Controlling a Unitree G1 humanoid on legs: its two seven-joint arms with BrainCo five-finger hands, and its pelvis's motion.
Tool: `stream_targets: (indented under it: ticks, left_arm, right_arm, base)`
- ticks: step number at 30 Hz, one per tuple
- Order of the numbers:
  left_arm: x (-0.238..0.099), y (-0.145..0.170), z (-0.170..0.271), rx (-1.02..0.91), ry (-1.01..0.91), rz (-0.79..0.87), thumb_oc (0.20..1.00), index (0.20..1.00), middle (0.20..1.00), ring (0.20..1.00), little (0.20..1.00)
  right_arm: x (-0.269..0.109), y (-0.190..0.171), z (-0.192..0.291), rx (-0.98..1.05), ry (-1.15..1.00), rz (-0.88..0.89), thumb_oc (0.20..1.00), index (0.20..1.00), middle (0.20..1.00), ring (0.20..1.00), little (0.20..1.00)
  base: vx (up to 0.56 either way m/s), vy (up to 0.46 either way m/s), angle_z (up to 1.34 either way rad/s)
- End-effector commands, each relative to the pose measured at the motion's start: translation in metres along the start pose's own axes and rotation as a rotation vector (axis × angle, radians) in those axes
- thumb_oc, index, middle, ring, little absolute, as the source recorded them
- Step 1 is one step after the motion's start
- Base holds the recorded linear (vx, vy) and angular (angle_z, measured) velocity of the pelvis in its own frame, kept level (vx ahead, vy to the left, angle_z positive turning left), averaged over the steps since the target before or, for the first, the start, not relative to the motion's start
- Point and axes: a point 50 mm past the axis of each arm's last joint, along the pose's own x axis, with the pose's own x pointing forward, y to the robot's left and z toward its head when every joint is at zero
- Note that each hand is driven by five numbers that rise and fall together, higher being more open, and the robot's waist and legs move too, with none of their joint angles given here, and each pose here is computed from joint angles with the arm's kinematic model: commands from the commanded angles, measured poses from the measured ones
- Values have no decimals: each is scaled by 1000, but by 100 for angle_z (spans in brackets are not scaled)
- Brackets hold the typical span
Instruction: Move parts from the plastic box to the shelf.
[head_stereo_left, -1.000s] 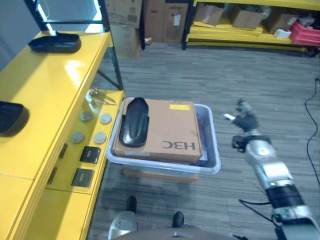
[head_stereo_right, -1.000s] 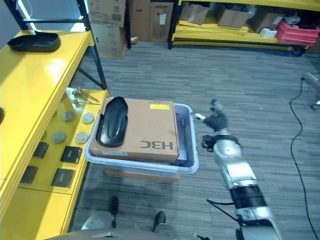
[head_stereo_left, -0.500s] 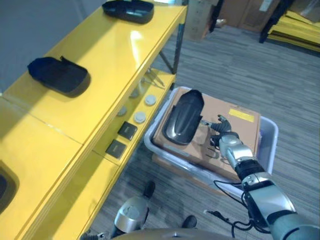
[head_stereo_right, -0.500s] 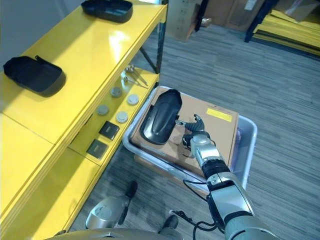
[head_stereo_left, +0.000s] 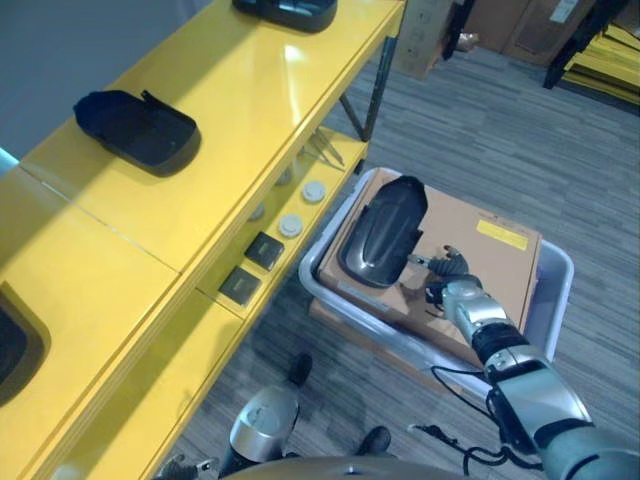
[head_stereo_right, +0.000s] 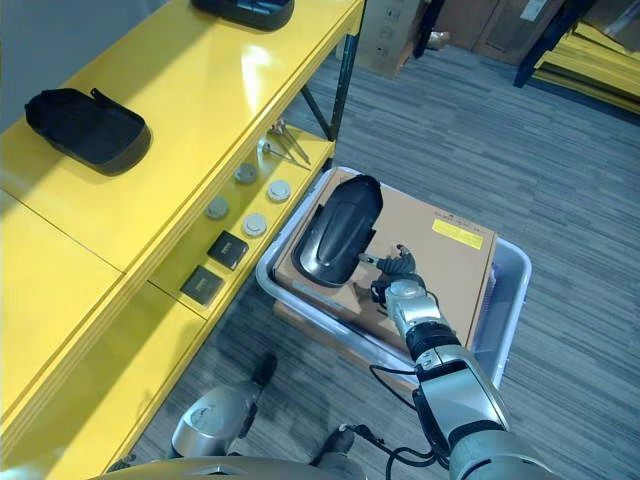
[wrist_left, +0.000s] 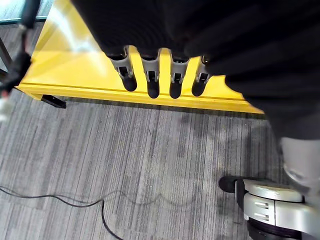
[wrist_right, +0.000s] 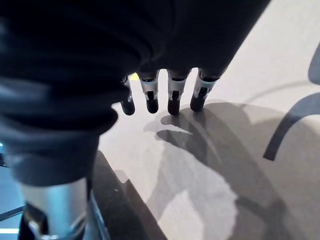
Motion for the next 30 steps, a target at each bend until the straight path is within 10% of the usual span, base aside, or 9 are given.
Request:
stream_targets:
  ticks: [1, 28, 30]
  left_arm:
    - [-1, 6, -14, 41, 34, 16, 1000, 1000, 1000, 1000, 1000]
    - [3, 34, -3, 49, -19, 52, 1000, 1000, 1000, 1000, 1000]
    - [3, 41, 0, 49, -30, 64, 1000, 1000, 1000, 1000, 1000]
  right_arm:
    - [4, -21, 3, -125, -34, -53, 1000, 1000, 1000, 1000, 1000]
    - [13, -24, -8, -506, 64, 1, 1000, 1000, 1000, 1000, 1000]
    - [13, -21, -5, -525, 61, 9, 602, 602, 602, 602, 602]
  base:
    - [-2, 17, 6]
    - [-7, -4, 6]
    - [-29, -57, 7]
